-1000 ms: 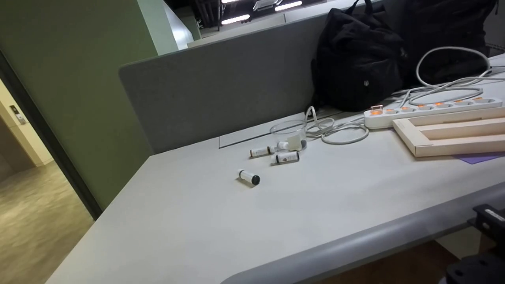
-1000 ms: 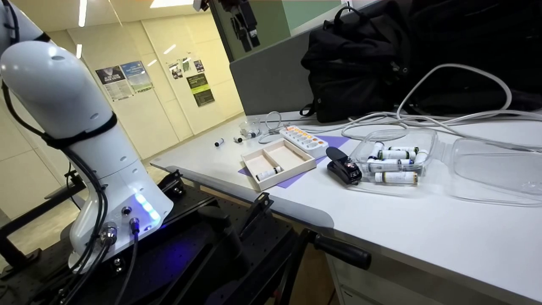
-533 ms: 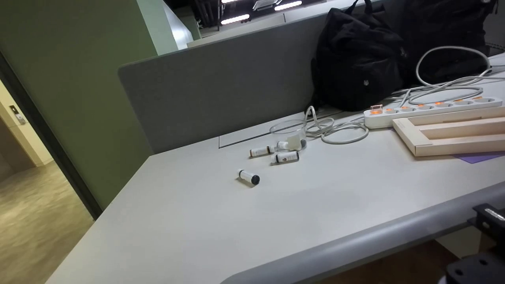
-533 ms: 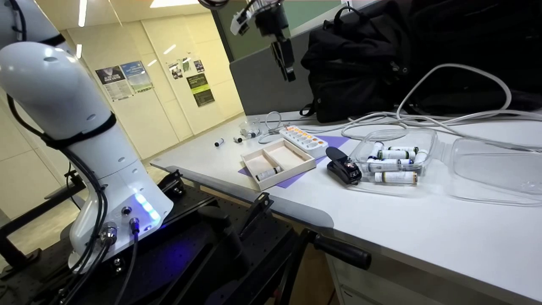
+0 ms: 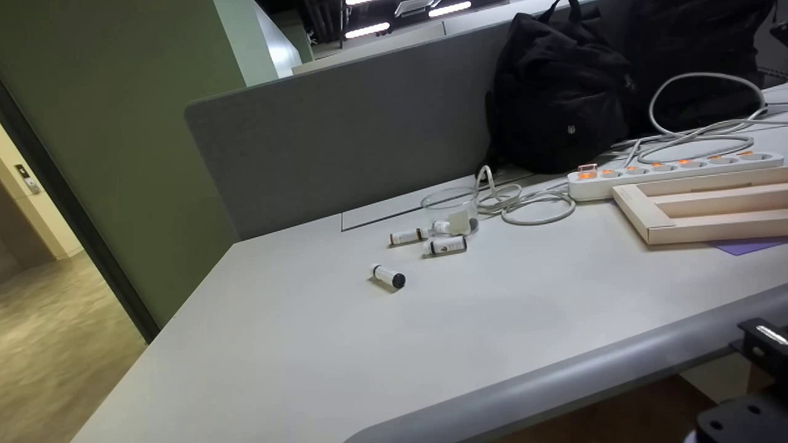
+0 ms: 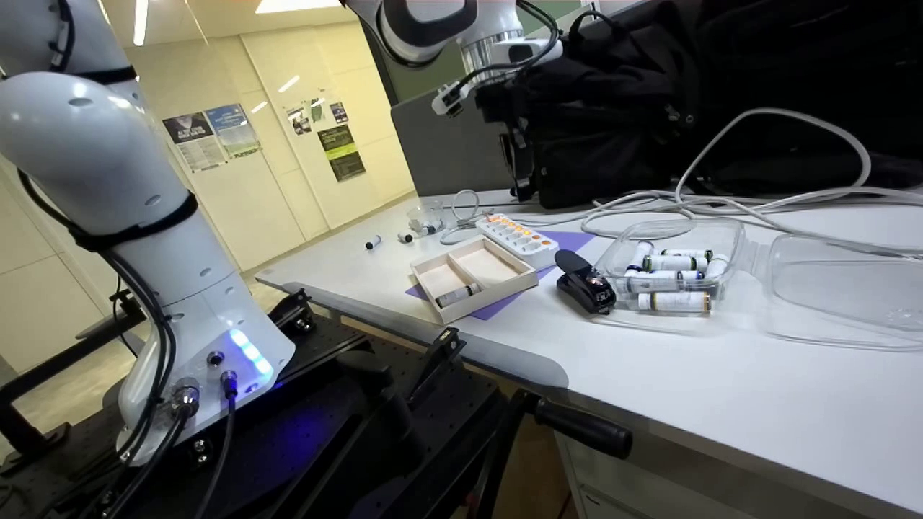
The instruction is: Press the top of the stapler
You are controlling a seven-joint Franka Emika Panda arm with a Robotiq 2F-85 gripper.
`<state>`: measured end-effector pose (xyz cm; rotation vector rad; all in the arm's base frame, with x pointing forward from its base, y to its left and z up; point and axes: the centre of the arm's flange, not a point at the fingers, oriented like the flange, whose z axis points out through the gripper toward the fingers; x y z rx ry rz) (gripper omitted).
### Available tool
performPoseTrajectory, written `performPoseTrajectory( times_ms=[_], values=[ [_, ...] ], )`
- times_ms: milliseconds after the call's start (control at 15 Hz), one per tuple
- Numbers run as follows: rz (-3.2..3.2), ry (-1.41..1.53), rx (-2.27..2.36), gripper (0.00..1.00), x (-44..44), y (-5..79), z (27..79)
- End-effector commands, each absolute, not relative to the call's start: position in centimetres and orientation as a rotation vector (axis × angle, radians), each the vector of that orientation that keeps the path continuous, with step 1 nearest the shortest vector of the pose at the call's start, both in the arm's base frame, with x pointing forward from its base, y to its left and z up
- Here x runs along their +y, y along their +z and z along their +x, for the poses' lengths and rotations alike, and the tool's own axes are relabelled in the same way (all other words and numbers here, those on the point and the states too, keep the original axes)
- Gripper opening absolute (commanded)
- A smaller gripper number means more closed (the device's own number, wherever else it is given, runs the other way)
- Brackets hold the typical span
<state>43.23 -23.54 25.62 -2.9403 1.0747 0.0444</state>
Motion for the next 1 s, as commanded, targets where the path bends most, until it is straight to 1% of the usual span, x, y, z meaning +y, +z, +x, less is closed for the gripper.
performPoseTrajectory(
  times_ms=[0,533,933],
  values=[
    [-2.947,0.085,1.102,0.01,-24.1,25.1,43.0],
    [-2.946,0.109,1.146,0.0,-25.2,24.1,43.5],
    [-2.957,0.032,1.156,0.0,-26.1,21.8,43.8]
  ],
)
